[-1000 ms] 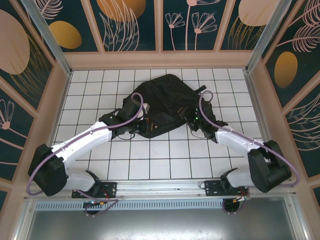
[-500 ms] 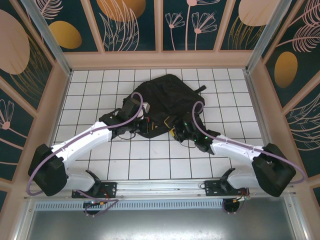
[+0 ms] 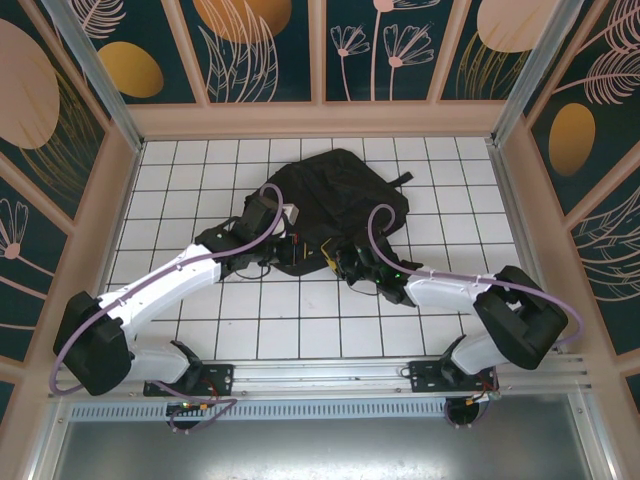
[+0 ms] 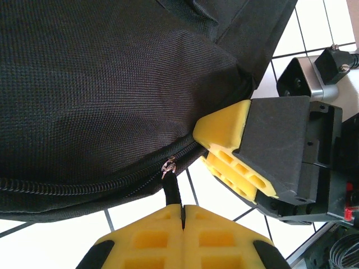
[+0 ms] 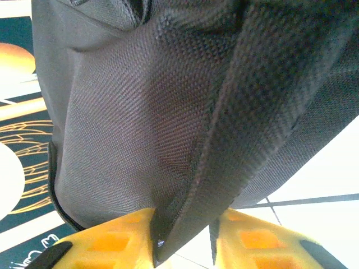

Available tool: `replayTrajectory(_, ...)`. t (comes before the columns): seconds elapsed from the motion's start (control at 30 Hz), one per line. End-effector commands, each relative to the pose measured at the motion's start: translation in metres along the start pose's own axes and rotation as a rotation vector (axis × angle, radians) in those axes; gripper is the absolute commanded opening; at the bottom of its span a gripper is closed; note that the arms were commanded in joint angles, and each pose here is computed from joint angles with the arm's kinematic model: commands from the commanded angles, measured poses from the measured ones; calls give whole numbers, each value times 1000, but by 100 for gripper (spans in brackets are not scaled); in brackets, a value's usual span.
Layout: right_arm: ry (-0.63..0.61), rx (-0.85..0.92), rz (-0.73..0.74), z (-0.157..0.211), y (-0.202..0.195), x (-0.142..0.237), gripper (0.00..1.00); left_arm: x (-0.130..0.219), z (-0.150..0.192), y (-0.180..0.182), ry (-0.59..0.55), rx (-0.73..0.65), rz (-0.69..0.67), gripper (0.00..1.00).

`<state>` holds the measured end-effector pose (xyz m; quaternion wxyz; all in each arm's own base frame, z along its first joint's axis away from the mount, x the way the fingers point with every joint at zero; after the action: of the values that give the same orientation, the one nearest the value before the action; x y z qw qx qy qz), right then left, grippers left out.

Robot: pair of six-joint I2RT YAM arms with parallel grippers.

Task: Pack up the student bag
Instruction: Zip the student bag at the center of the table.

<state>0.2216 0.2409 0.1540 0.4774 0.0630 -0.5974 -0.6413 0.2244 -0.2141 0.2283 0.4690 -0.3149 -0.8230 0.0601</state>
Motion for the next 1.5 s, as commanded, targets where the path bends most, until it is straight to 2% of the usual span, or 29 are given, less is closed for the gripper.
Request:
replayTrajectory(0.0,-11,19,-33,-1,6,-3,24,8,-4,-6,-41,4,42,0)
replayTrajectory(0.07,-7,25,-23,-2,4,-6,13,4,2,-3,-31,14,45,0)
replayTrajectory(0.23,-21,66,21,-3,5,-9,0,3,5,-2,-38,23,51,0)
replayTrajectory(0.5,-147,264,111,-18,21,19,0,9,10,5,-45,8,-18,0)
replayTrajectory(1.07,-221,373,190,-73,33,64,0,12,5,3,-53,-4,-29,0)
replayTrajectory(1.37,-212,453,207,-83,51,64,0,12,2,-1,-66,9,9,0)
replayTrajectory(1.47,-193,459,165,-74,62,68,25,9,0,-3,-71,19,36,0)
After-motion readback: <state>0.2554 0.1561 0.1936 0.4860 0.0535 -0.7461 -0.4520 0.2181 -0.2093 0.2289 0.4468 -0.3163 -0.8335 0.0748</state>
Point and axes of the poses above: each hand's point on the last joint's axis, 136 mm out from that joint toward the fingers, its own x axis back along the fingers, its own y axis along the line the jaws close on, z = x × y, the point moved 9 cm from there along x, back along the fingers, and after that the axes turned 13 degrees about -x, right-handed, at the moved point
